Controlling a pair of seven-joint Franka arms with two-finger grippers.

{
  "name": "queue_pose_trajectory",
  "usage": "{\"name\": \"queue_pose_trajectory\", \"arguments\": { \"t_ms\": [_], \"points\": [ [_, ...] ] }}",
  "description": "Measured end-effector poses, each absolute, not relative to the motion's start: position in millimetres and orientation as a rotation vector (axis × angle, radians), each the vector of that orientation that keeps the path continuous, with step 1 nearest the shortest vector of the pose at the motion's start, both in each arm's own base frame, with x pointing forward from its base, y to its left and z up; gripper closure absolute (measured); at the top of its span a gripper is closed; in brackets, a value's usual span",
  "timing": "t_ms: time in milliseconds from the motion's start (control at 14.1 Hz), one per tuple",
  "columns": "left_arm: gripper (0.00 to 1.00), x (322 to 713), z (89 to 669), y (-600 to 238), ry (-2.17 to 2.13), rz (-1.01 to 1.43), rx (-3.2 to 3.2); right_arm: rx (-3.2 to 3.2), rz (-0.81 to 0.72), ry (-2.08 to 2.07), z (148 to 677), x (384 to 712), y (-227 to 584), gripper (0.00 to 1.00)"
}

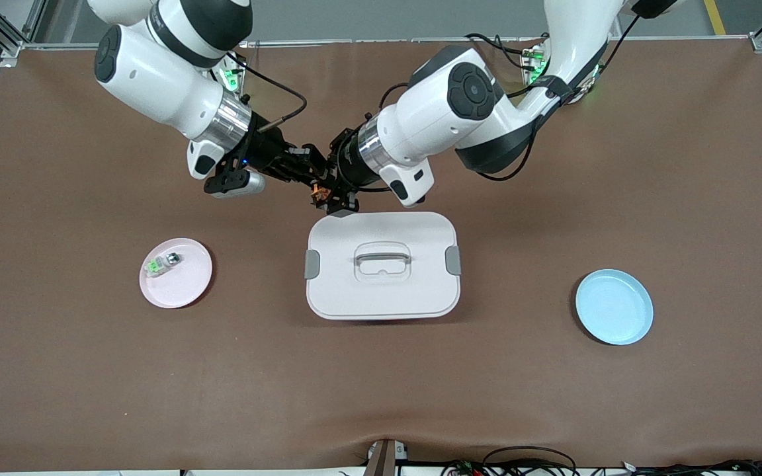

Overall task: Transfer orange switch to right arm and place
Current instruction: 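Grasp the switch with the right gripper while the left gripper releases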

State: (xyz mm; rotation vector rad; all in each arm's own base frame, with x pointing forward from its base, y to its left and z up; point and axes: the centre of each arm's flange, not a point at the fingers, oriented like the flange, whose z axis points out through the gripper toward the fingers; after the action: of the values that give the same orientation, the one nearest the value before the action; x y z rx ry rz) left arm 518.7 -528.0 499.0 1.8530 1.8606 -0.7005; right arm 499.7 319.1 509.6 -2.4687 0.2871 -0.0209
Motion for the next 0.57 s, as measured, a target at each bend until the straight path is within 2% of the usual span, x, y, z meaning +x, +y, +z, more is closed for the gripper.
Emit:
{"name": "queue_pose_trajectory", "arguments": {
  "t_ms": [285, 356, 498, 569],
  "points": [
    [0.28, 519.8, 500.1, -527.1, 1.859, -0.699, 1.851, -2.467, -0.025, 0.284, 510.4, 500.7, 319.6, 0.63],
    [0.22, 520.9, 500.2, -526.3, 1.857, -0.686, 1.854, -2.466, -0.024, 0.287, 510.5, 501.4, 320.0, 0.63],
    [0.02, 525.6, 500.7, -522.6, 1.855, -0.650, 1.859, -2.463, -0.024, 0.292, 511.5, 504.1, 321.5, 0.66],
    [0.00, 528.4, 501.5, -520.2, 1.856, -0.642, 1.856, -2.461, -0.025, 0.292, 511.9, 506.0, 322.5, 0.66]
  ]
}}
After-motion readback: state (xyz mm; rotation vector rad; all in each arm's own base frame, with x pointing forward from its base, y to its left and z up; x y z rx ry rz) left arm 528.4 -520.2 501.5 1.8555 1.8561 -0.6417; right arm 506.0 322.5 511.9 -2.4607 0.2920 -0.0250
